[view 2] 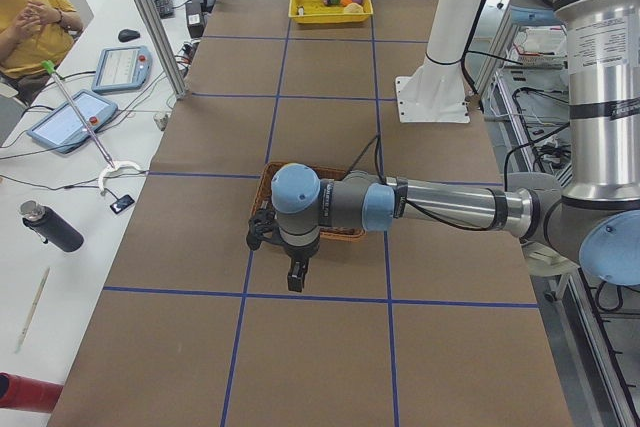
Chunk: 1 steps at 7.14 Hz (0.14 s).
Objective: Move tape to another basket
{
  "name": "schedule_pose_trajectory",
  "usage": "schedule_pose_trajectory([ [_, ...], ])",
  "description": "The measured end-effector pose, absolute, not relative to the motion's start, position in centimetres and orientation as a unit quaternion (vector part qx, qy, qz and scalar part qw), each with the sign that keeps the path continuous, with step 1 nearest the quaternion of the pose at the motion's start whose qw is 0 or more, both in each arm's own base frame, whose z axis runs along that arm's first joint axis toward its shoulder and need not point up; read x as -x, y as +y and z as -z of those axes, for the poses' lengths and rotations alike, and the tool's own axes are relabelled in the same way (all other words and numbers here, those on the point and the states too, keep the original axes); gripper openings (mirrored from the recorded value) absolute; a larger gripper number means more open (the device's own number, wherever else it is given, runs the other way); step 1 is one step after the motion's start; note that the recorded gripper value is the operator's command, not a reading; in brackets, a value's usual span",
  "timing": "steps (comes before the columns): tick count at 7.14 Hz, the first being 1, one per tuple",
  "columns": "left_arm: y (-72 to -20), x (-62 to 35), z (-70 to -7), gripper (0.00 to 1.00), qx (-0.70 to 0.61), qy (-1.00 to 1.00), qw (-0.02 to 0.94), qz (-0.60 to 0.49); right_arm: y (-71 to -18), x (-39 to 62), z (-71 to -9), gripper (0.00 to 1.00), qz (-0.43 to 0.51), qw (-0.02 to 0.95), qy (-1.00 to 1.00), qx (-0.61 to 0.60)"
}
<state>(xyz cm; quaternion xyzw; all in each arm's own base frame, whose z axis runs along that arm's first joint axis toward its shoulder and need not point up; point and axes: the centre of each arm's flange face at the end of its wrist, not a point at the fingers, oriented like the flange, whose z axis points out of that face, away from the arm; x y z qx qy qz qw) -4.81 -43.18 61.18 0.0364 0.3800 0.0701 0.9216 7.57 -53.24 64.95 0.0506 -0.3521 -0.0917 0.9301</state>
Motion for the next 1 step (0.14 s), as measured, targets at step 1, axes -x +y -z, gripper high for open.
schedule_pose_trajectory([
  [1,-43.19,4.81,-61.17,0.98,-0.036,0.38,0.922,-0.07,-53.25,-7.52,-64.95,1.0,0.092,0.93,-0.352,-0.05],
])
